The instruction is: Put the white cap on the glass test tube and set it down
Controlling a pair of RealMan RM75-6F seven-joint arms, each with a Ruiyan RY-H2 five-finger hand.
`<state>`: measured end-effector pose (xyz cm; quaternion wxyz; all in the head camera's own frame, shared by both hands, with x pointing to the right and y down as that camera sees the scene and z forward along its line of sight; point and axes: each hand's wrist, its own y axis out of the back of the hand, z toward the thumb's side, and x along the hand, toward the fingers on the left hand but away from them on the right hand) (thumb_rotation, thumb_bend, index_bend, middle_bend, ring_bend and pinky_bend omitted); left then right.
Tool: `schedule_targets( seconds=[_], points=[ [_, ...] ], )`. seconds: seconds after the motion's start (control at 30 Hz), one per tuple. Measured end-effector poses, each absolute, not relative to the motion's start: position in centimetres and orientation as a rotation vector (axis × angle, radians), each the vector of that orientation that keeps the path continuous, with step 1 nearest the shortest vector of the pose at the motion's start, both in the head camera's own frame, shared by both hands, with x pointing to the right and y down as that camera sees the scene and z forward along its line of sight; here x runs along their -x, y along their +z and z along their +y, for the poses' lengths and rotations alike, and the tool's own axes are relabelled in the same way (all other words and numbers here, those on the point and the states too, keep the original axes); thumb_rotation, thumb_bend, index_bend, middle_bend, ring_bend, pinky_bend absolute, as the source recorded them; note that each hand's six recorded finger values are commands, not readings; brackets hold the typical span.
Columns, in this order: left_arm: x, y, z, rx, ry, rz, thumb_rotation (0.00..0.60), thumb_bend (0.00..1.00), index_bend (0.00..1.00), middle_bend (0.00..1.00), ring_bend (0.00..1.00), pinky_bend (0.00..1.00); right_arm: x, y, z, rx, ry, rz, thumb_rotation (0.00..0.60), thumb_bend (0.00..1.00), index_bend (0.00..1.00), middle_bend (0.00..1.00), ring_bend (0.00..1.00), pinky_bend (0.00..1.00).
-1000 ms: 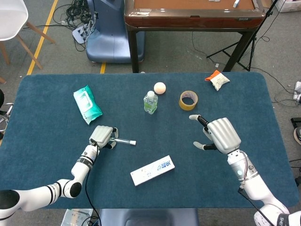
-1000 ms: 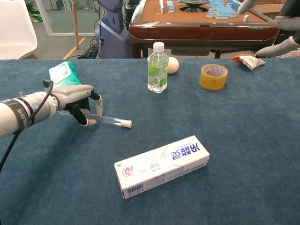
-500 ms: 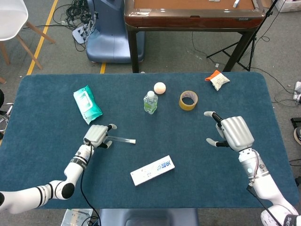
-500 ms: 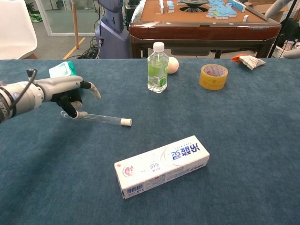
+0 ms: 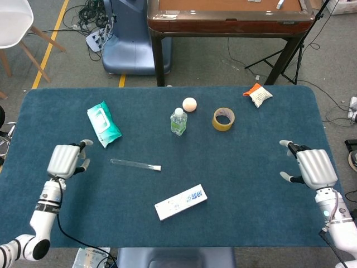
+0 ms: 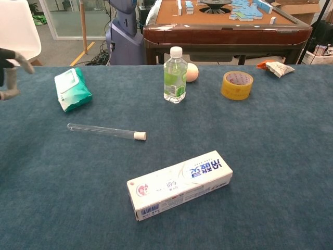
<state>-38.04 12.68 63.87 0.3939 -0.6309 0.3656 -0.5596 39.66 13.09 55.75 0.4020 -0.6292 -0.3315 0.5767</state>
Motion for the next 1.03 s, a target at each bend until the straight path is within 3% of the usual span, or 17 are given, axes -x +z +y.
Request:
schedule_targets(
  seconds=[0.3, 0.53, 1.03],
  points=[
    [44.9, 59.5, 18.1, 1.446, -1.511, 1.032, 0.600, 0.33, 0.36, 0.53, 0.47, 0.64, -43.2, 54.9, 15.5, 1.508, 1.468, -0.888, 0.600, 0.11, 0.24, 0.44, 0.46, 0.69],
    [46.2, 57.6, 21.4, 1.411, -1.541, 1.060, 0.600, 0.33, 0.38, 0.52, 0.47, 0.63, -43.5, 55.3, 16.6, 1.510, 1.475, -0.889, 0.600, 0.11, 0.24, 0.44, 0.46, 0.69],
    [45.0, 57.5, 22.8, 1.445, -1.541, 1.018, 0.600, 0.33, 0.39, 0.52, 0.47, 0.63, -43.4, 56.0, 17.7, 1.531, 1.468, -0.904, 0.600, 0.11, 0.24, 0.44, 0.46, 0.69]
  ],
)
